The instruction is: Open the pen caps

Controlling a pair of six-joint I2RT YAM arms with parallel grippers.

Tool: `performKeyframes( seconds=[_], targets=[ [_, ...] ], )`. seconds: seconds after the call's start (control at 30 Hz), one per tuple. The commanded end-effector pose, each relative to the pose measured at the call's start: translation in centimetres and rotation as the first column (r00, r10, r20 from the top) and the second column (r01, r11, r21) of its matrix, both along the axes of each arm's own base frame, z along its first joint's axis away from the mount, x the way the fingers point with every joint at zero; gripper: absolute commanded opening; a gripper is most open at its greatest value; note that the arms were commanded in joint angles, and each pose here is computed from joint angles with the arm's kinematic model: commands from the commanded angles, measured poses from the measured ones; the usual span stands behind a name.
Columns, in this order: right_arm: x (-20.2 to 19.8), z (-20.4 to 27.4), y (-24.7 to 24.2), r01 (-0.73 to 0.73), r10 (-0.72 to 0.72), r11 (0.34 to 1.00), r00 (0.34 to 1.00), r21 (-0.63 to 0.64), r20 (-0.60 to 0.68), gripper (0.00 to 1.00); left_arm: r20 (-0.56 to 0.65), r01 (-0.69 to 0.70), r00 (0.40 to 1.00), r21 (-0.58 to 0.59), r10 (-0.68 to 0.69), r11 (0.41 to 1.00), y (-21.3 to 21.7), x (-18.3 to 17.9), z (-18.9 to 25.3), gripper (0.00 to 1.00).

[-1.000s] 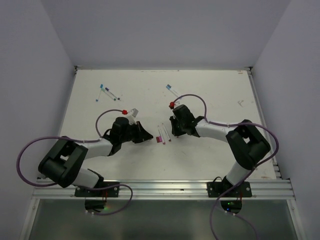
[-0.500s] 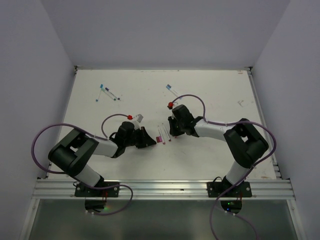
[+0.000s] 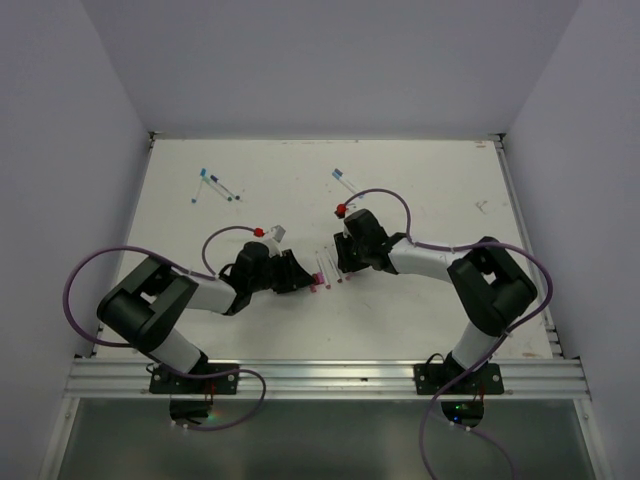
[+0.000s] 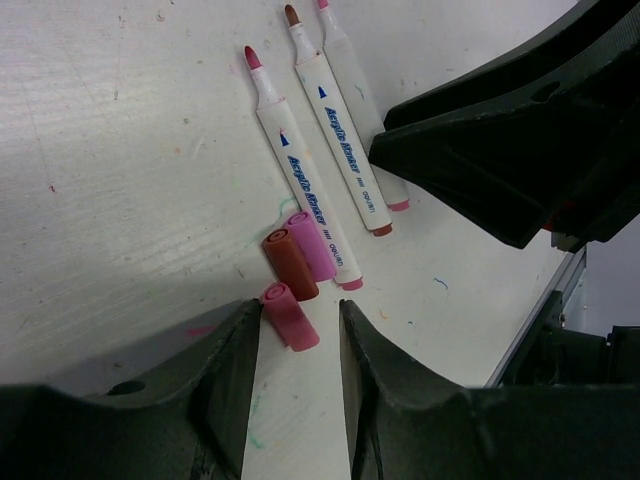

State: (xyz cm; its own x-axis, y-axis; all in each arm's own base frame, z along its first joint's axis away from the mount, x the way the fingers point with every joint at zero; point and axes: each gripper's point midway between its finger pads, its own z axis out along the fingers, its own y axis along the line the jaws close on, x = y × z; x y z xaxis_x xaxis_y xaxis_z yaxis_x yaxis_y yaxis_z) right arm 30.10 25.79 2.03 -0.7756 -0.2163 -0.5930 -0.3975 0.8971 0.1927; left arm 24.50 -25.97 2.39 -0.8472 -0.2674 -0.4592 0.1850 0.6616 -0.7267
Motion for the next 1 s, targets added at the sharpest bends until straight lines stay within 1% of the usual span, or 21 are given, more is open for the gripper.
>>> performKeyframes(
  seconds=[0.0,0.1,0.17,0.23,0.3,0.33,0.37,0.4,0.43,0.5,0.53,0.6,0.63,0.67,0.7,0.73,0.77,0.8,0.83,0.9,0.97],
  targets=[
    [1.0,1.0,0.7,-0.006,0.005,1.0,0.999,0.027,0.037,0.35,0.041,-0.019,0.999,0.012,0.019,1.0,0.0,1.0,0.5,0.41],
    [1.2,1.9,0.9,-0.001,-0.001,0.999,0.999,0.042,0.049,0.36,0.044,-0.028,0.999,0.017,0.027,0.999,0.3,0.9,0.6,0.43],
    [2.2,3.2,1.0,0.012,-0.015,0.999,0.996,0.039,0.085,0.36,0.064,-0.032,0.997,0.017,0.031,0.999,0.4,0.9,1.1,0.45],
    [3.9,5.2,1.2,0.013,-0.015,1.0,0.989,0.015,0.146,0.36,0.09,-0.046,0.995,0.026,0.044,0.999,0.8,1.2,1.9,0.47],
    [5.3,5.5,0.4,0.033,-0.026,0.999,0.988,-0.041,0.151,0.36,0.1,-0.069,0.993,0.057,0.063,0.996,1.3,1.4,2.2,0.49],
    [7.0,7.4,0.9,0.038,-0.033,0.999,0.981,-0.023,0.19,0.36,0.121,-0.074,0.991,0.075,0.065,0.994,1.6,1.7,2.5,0.5],
    [8.2,7.8,-0.2,0.057,-0.048,0.998,0.981,-0.04,0.189,0.37,0.148,-0.083,0.986,0.077,0.071,0.994,1.7,2.0,3.5,0.51],
    [9.3,7.4,-0.6,0.071,-0.061,0.996,0.982,-0.048,0.181,0.37,0.16,-0.094,0.984,0.106,0.077,0.99,2.1,2.4,3.6,0.52],
    [10.9,9.2,-0.1,0.065,-0.061,0.998,0.977,-0.012,0.206,0.37,0.172,-0.106,0.981,0.112,0.086,0.988,2.5,2.7,4.0,0.53],
    [13.3,9.5,-1.8,0.095,-0.09,0.995,0.976,-0.013,0.2,0.37,0.202,-0.114,0.975,0.124,0.088,0.986,3.0,3.4,4.9,0.53],
    [14.9,9.9,-1.5,0.093,-0.091,0.996,0.974,-0.001,0.21,0.37,0.209,-0.13,0.973,0.123,0.102,0.984,3.6,4.1,5.2,0.53],
    [16.9,10.2,-2.8,0.11,-0.103,0.994,0.971,-0.018,0.216,0.37,0.219,-0.123,0.971,0.115,0.096,0.986,3.9,4.9,5.8,0.53],
    [18.5,11.5,-2.6,0.112,-0.108,0.994,0.963,-0.005,0.246,0.37,0.222,-0.143,0.968,0.108,0.117,0.984,4.6,5.7,6.1,0.53],
    [19.4,10.0,-3.5,0.118,-0.107,0.992,0.97,-0.034,0.219,0.37,0.221,-0.147,0.968,0.107,0.121,0.983,4.9,6.1,6.1,0.53],
    [20.4,9.7,-3.7,0.122,-0.11,0.992,0.97,-0.042,0.219,0.37,0.234,-0.143,0.965,0.097,0.117,0.985,4.8,6.6,6.7,0.53],
    [21.9,10.9,-3.7,0.126,-0.114,0.992,0.961,-0.029,0.25,0.37,0.238,-0.151,0.963,0.096,0.125,0.984,5.2,7.1,6.9,0.53],
    [22.7,8.9,-4.4,0.126,-0.112,0.991,0.97,-0.051,0.218,0.37,0.247,-0.152,0.961,0.093,0.125,0.984,5.1,7.6,7.3,0.53],
    [23.4,8.6,-4.6,0.127,-0.113,0.991,0.97,-0.052,0.215,0.37,0.252,-0.146,0.961,0.098,0.117,0.985,5.0,7.8,7.4,0.54],
    [24.8,9.8,-4.5,0.132,-0.118,0.99,0.962,-0.041,0.246,0.37,0.255,-0.144,0.96,0.096,0.115,0.985,4.9,7.9,7.6,0.54],
    [25.8,7.4,-5.2,0.129,-0.11,0.988,0.971,-0.079,0.213,0.36,0.262,-0.137,0.959,0.087,0.11,0.987,4.7,8.3,7.9,0.54],
    [26.9,7.6,-4.7,0.107,-0.09,0.992,0.971,-0.065,0.221,0.36,0.269,-0.131,0.957,0.078,0.105,0.988,4.4,8.6,8.3,0.54]
  ],
)
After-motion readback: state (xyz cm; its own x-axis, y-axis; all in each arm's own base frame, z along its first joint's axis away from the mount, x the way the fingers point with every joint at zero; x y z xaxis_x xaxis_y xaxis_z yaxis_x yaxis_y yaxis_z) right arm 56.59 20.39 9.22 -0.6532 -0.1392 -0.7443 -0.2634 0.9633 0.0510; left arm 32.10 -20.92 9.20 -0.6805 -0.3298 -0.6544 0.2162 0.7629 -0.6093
